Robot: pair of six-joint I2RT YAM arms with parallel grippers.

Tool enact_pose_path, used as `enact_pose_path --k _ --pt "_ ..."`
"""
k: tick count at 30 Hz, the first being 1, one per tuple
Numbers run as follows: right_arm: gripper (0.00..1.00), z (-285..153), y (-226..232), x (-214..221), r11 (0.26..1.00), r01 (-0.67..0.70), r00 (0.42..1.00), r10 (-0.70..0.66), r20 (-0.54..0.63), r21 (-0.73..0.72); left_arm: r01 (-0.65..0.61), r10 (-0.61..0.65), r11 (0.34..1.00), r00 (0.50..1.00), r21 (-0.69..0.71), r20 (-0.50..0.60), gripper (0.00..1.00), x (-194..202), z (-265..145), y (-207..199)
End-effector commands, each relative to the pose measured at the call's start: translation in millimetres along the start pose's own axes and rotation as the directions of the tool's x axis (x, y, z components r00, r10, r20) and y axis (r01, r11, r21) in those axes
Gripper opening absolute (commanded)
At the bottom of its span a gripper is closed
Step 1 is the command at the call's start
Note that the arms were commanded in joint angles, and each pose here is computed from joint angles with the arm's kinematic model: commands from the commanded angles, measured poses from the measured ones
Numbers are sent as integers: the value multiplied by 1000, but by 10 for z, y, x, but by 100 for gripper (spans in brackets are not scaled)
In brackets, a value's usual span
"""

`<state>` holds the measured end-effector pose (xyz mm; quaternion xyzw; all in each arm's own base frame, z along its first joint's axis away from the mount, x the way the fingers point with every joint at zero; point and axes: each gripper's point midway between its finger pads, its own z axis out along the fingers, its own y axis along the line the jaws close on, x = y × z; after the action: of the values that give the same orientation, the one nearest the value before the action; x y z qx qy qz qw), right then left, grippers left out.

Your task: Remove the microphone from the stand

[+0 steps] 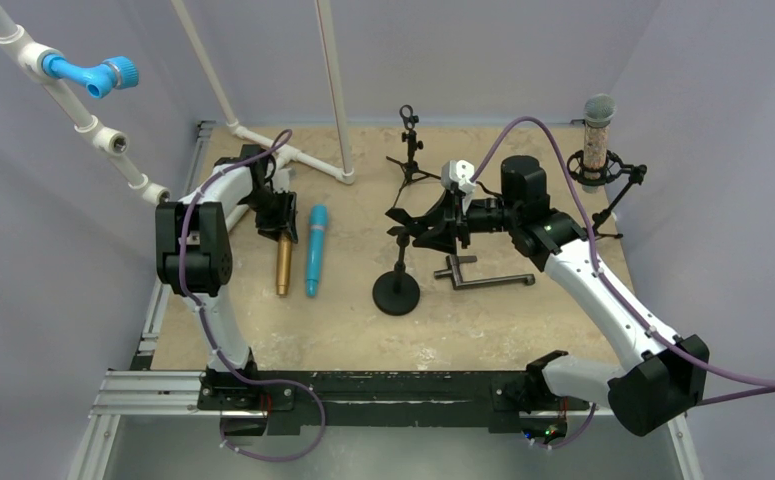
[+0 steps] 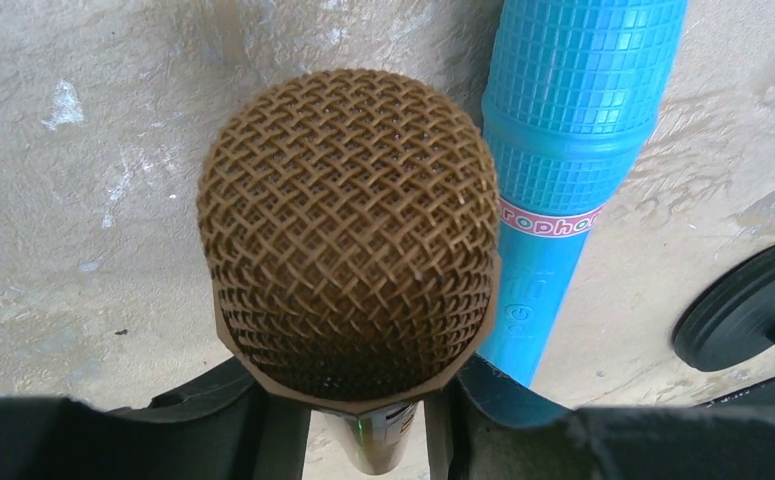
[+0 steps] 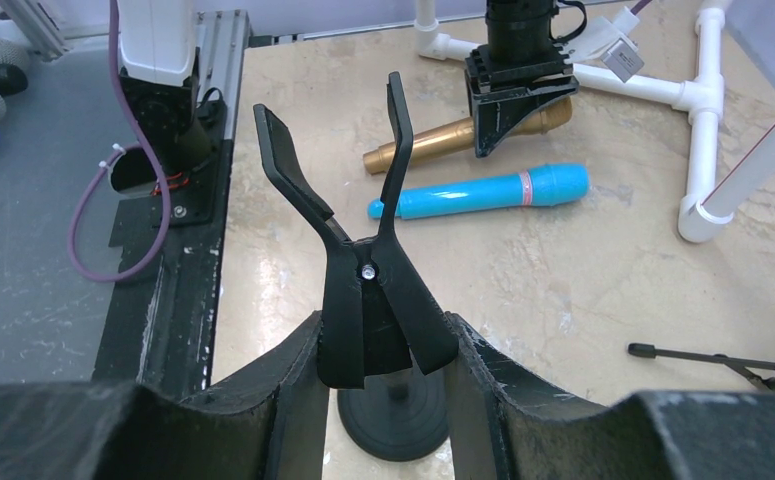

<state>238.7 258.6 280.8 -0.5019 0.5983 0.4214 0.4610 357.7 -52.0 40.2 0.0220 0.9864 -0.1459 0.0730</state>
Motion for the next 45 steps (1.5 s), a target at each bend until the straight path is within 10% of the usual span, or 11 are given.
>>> enact_pose_path --k 1,30,45 --pt "0 -38 -41 -32 999 34 999 -34 11 34 22 -22 1000 1000 -9 -2 27 2 20 32" --pt "0 -67 -23 -58 998 42 999 -43 17 47 23 -26 998 999 -67 -47 44 -18 -16 112" --pt "0 -53 -56 -102 999 23 1000 -24 17 47 -84 79 996 980 22 185 62 -231 -856 -309"
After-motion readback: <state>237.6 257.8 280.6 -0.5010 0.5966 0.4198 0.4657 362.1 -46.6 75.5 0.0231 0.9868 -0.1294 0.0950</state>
